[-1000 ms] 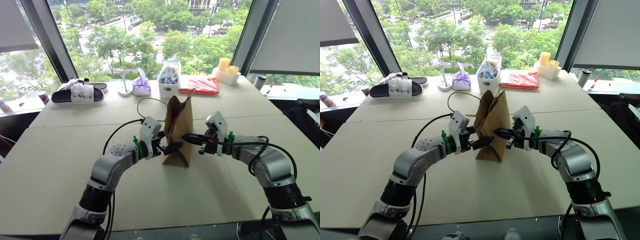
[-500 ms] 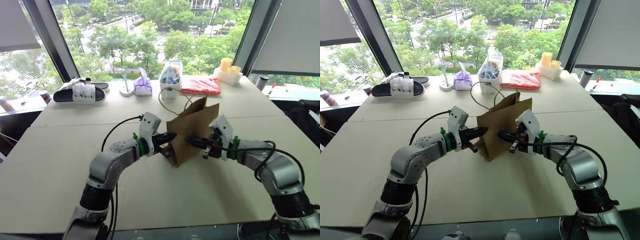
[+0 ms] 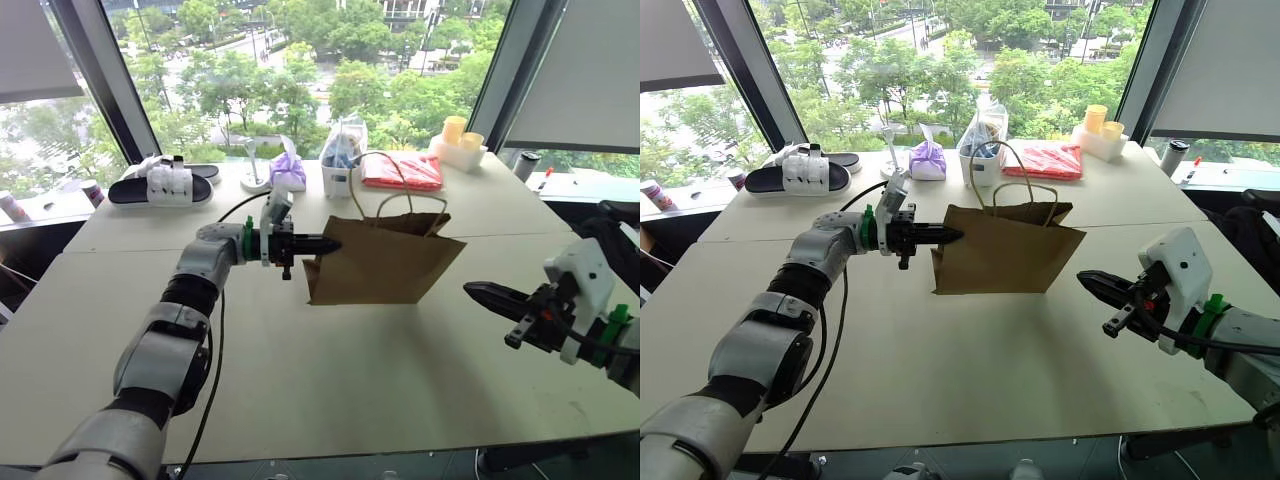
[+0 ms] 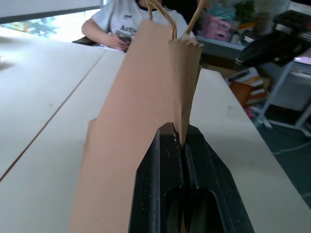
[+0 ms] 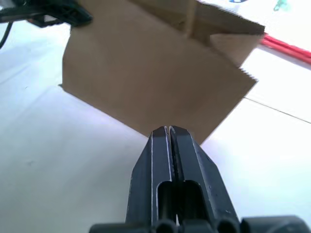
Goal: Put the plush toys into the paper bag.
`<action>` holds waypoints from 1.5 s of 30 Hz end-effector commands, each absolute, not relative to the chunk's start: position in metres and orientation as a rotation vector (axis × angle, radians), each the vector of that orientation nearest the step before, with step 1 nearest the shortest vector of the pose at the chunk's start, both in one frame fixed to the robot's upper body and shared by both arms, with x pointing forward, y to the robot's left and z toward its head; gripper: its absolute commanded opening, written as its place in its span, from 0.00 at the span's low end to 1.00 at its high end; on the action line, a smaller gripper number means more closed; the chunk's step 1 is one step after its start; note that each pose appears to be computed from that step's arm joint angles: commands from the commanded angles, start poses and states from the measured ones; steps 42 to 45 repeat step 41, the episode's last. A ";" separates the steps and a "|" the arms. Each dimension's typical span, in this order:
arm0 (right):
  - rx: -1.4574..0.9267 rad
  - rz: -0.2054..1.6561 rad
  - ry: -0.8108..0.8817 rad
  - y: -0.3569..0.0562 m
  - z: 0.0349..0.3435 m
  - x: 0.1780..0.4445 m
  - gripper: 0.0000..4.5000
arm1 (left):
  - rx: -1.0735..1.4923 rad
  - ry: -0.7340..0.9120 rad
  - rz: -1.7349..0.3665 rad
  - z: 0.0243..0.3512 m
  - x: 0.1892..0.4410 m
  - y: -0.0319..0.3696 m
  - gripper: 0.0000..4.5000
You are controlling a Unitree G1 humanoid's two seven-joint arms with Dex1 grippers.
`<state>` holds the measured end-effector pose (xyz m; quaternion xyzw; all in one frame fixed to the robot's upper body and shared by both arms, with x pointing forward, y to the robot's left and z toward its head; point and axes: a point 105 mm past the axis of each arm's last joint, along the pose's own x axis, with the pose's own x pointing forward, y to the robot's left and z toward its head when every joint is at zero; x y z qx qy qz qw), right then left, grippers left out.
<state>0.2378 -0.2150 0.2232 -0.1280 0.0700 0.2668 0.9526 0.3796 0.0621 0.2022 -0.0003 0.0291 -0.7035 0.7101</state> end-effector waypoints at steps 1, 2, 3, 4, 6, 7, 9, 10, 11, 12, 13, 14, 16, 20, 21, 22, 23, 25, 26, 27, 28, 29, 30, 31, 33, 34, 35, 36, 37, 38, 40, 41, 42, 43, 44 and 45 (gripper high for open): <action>-0.308 0.529 0.117 -0.213 0.232 0.230 0.00 | 0.065 0.081 -1.550 0.199 0.385 0.067 0.01; -0.305 0.530 0.115 -0.212 0.232 0.230 0.00 | 0.088 0.090 -1.533 0.196 0.387 0.069 0.01; -0.303 0.530 0.114 -0.212 0.232 0.230 0.00 | 0.109 0.096 -1.516 0.193 0.389 0.070 0.01; -0.303 0.529 0.115 -0.211 0.232 0.230 0.00 | 0.129 0.099 -1.500 0.191 0.390 0.072 0.01; -0.305 0.528 0.116 -0.211 0.232 0.231 0.00 | 0.168 0.095 -1.467 0.187 0.394 0.075 0.01; -0.306 0.529 0.115 -0.210 0.233 0.232 0.00 | 0.183 0.087 -1.450 0.187 0.395 0.076 0.01; -0.306 0.540 0.114 -0.207 0.233 0.235 0.00 | 0.202 0.061 -1.405 0.191 0.400 0.080 0.01; -0.306 0.544 0.113 -0.206 0.232 0.236 0.00 | 0.208 0.052 -1.392 0.192 0.402 0.080 0.01; -0.304 0.548 0.114 -0.205 0.232 0.237 0.00 | 0.214 0.044 -1.384 0.194 0.403 0.081 0.01; -0.303 0.550 0.114 -0.204 0.232 0.238 0.00 | 0.217 0.037 -1.378 0.195 0.404 0.081 0.01; -0.305 0.556 0.116 -0.203 0.230 0.239 0.00 | 0.220 0.029 -1.373 0.197 0.404 0.081 0.01; -0.306 0.560 0.118 -0.201 0.230 0.241 0.00 | 0.222 0.024 -1.365 0.199 0.405 0.082 0.01; -0.300 0.571 0.117 -0.199 0.229 0.243 0.00 | 0.234 0.014 -1.341 0.200 0.407 0.084 0.12; -0.304 0.593 0.121 -0.195 0.226 0.246 0.00 | 0.243 0.017 -1.327 0.201 0.409 0.087 0.51; -0.305 0.596 0.122 -0.195 0.226 0.247 0.00 | 0.241 0.011 -1.332 0.202 0.408 0.089 0.62; -0.308 0.597 0.124 -0.195 0.225 0.249 0.00 | 0.241 0.007 -1.343 0.202 0.406 0.091 0.73; -0.307 0.601 0.123 -0.195 0.225 0.250 0.00 | 0.250 0.014 -1.352 0.201 0.404 0.095 0.84; -0.314 0.612 0.130 -0.195 0.223 0.251 0.00 | 0.259 0.031 -1.367 0.200 0.401 0.104 0.99; -0.324 0.619 0.139 -0.194 0.221 0.252 0.00 | 0.294 0.057 -1.365 0.196 0.399 0.113 0.99; -0.337 0.624 0.148 -0.194 0.220 0.253 0.00 | 0.325 0.083 -1.358 0.192 0.398 0.120 0.99; -0.350 0.629 0.155 -0.193 0.218 0.253 0.00 | 0.343 0.105 -1.350 0.189 0.396 0.127 0.99; -0.353 0.634 0.158 -0.192 0.217 0.254 0.00 | 0.337 0.119 -1.347 0.189 0.394 0.135 0.99; -0.353 0.640 0.159 -0.192 0.217 0.254 0.00 | 0.330 0.129 -1.341 0.189 0.392 0.142 0.99; -0.362 0.648 0.164 -0.191 0.216 0.255 0.00 | 0.330 0.139 -1.328 0.188 0.389 0.150 0.99; -0.381 0.664 0.173 -0.190 0.214 0.256 0.00 | 0.320 0.146 -1.313 0.189 0.382 0.162 0.99; -0.386 0.670 0.175 -0.190 0.213 0.257 0.00 | 0.316 0.147 -1.310 0.190 0.378 0.166 0.99; -0.390 0.680 0.177 -0.189 0.212 0.258 0.00 | 0.294 0.136 -1.304 0.192 0.372 0.167 0.99; -0.392 0.690 0.178 -0.188 0.212 0.258 0.00 | 0.267 0.123 -1.297 0.195 0.366 0.167 0.99; -0.393 0.698 0.180 -0.187 0.211 0.259 0.00 | 0.236 0.113 -1.287 0.197 0.361 0.165 0.99; -0.394 0.705 0.182 -0.187 0.210 0.260 0.00 | 0.207 0.105 -1.277 0.198 0.355 0.163 0.99; -0.404 0.719 0.193 -0.186 0.206 0.262 0.00 | 0.165 0.094 -1.264 0.197 0.339 0.156 0.99; -0.408 0.725 0.198 -0.185 0.205 0.264 0.00 | 0.137 0.083 -1.258 0.195 0.330 0.152 0.99; -0.408 0.725 0.198 -0.185 0.205 0.264 0.00 | 0.137 0.083 -1.258 0.195 0.330 0.152 0.99; -0.408 0.725 0.198 -0.185 0.205 0.264 0.00 | 0.137 0.083 -1.258 0.195 0.330 0.152 0.99; -0.408 0.725 0.198 -0.185 0.205 0.264 0.00 | 0.137 0.083 -1.258 0.195 0.330 0.152 0.99; -0.408 0.725 0.198 -0.185 0.205 0.264 0.00 | 0.137 0.083 -1.258 0.195 0.330 0.152 0.99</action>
